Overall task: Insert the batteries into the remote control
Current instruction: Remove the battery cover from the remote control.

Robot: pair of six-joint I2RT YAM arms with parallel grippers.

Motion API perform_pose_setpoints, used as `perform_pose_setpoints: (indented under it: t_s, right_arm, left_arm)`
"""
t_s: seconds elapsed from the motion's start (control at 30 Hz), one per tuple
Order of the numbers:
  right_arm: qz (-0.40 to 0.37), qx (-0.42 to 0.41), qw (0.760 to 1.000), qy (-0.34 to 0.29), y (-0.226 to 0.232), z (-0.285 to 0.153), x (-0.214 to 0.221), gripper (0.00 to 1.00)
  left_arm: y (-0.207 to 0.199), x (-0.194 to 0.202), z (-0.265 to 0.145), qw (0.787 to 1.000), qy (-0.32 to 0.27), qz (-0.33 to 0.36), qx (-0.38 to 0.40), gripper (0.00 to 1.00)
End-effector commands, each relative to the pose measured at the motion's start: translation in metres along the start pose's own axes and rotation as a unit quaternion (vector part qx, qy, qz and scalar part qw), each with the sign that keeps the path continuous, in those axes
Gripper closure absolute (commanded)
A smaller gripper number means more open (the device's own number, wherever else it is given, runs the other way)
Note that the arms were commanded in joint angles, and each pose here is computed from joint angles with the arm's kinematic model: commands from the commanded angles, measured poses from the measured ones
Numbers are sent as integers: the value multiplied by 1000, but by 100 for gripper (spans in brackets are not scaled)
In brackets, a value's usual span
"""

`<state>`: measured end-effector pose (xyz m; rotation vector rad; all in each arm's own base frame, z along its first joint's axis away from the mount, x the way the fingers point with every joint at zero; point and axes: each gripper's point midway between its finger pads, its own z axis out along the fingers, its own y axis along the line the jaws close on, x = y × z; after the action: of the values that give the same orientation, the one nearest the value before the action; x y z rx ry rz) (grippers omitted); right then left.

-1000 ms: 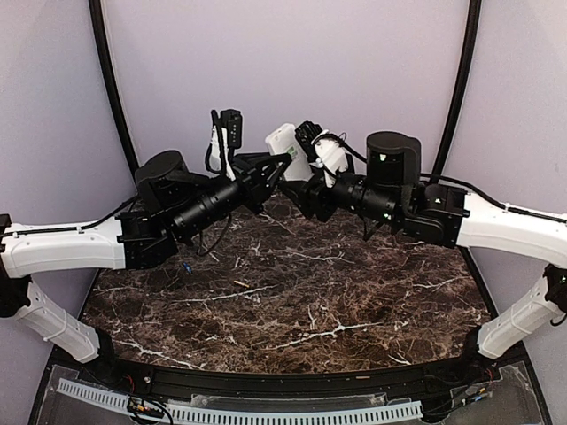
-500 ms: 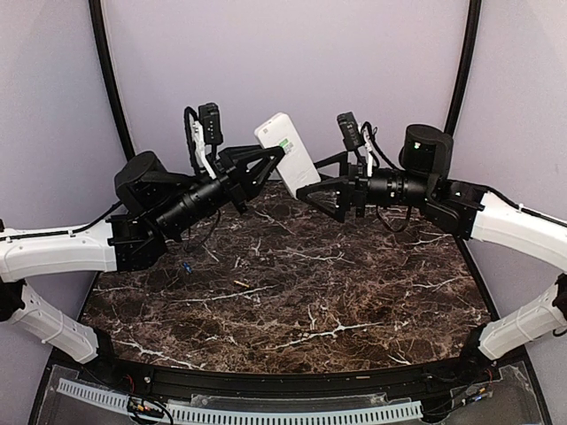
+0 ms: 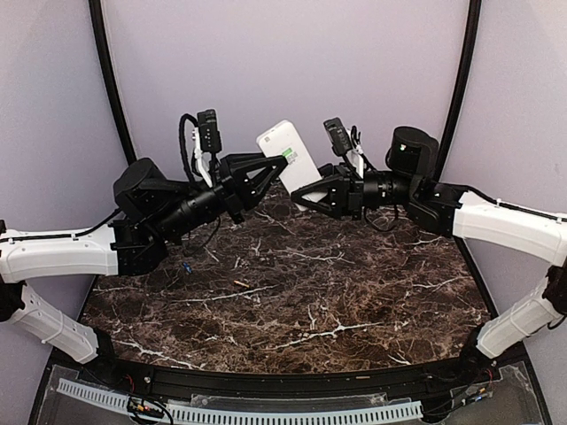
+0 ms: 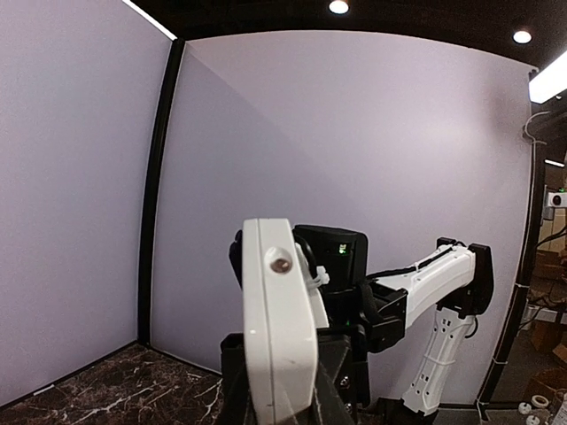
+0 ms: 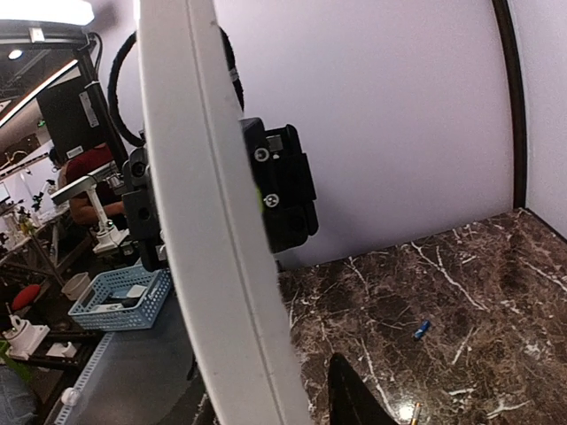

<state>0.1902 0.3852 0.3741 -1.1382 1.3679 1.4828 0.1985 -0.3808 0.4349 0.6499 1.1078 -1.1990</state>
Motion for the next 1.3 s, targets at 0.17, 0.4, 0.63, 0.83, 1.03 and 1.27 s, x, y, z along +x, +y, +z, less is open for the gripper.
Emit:
perform_pose_setpoints:
  t_s: [0.17, 0.4, 0.63, 0.83, 1.03, 1.27]
  right_arm:
    - [-19, -44, 999, 1, 16, -2, -10, 87]
    - [-30, -20, 999, 8, 16, -10, -12, 100]
    - [-28, 7, 999, 21, 11, -13, -8, 87]
    - [-15, 40, 999, 32, -4, -14, 5, 71]
    - [18, 91, 995, 47, -45, -20, 31, 63]
    - [67, 135, 986, 70, -83, -33, 75, 48]
  left_arm:
    - [-11, -24, -6, 999, -37, 2, 19, 100]
    - [-4, -14, -6, 1000, -20, 5, 3, 100]
    - [-1, -12, -9, 1000, -22, 3, -6, 100]
    - [4, -8, -9, 999, -14, 23, -19, 100]
    - [34, 31, -11, 997, 22, 40, -69, 100]
    - [75, 83, -19, 990, 82, 40, -108, 100]
